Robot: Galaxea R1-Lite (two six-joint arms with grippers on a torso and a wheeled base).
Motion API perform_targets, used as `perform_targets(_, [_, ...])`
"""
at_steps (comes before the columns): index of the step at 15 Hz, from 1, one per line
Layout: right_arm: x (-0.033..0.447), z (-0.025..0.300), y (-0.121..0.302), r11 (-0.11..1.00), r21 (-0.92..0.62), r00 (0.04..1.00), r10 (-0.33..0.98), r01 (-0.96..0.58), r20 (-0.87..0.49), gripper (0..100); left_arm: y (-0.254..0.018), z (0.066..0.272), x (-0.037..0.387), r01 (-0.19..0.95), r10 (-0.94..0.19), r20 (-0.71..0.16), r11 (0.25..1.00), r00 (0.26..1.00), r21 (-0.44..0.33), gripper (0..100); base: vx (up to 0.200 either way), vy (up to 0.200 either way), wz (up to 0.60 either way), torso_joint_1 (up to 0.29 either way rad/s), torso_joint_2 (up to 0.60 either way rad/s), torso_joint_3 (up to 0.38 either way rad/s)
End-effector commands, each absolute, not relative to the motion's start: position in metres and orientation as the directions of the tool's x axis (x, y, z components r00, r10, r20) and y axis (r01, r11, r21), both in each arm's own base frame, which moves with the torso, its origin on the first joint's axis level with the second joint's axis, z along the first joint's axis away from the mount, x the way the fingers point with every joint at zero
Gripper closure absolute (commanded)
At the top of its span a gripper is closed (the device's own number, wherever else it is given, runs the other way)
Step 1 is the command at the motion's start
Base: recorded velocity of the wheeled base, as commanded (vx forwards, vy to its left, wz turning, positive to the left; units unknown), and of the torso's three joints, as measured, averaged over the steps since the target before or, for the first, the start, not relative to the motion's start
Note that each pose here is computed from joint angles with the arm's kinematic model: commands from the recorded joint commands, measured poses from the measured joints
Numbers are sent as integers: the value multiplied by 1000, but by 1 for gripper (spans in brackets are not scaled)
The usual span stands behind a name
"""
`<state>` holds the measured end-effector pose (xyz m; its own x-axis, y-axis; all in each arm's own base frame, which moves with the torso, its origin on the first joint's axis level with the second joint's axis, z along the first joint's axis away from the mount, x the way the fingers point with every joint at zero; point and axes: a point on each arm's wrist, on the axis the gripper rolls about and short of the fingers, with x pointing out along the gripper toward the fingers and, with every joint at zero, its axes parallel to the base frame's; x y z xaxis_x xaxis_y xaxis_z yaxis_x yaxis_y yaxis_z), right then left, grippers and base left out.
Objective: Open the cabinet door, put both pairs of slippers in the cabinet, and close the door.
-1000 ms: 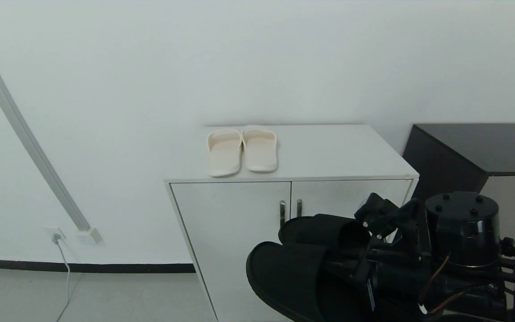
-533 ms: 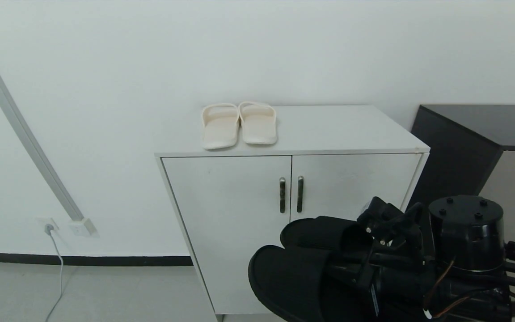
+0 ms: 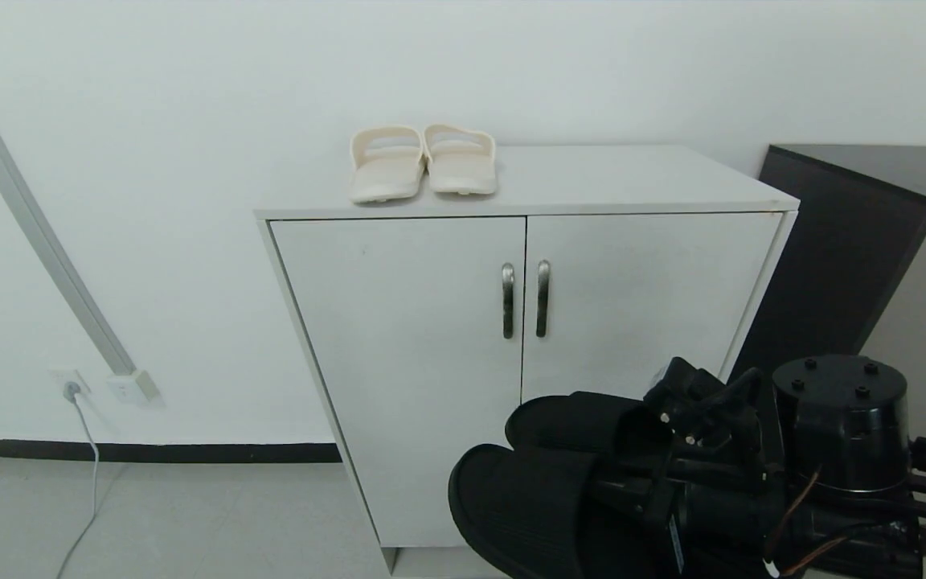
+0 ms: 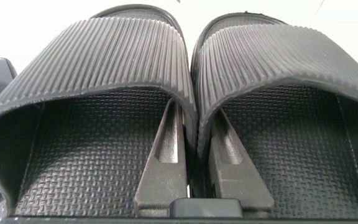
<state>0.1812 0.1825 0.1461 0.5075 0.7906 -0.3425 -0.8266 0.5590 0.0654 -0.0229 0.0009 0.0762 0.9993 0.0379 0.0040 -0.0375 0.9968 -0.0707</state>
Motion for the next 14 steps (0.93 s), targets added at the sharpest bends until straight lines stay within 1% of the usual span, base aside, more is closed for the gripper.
perform_targets(1, [180,145,182,558,65,506,790,-827,-346,100,1,76,-23,-34,34,2,998,999,-61,0,0,0,0,-100,456,364])
perform_targets(7, [178,142,180,551,38,510,793,-833,-332,100,1,76,-23,-21,21,2,998,1000,-60,0,0,0,0,-52,441,384])
perform_targets(8, [177,140,179,552,39,508,792,-833,-339,100,1,76,-23,-21,21,2,998,1000,-60,0,0,0,0,-2,173,149])
perform_targets(12, [178,139,180,553,40,508,790,-832,-343,100,1,77,-23,-24,25,3,997,1000,-71,0,0,0,0,0,0,0])
perform_targets(14, [178,139,179,553,41,508,789,-832,-345,100,1,77,-23,-24,25,2,997,1000,-69,0,0,0,0,-7,141,151])
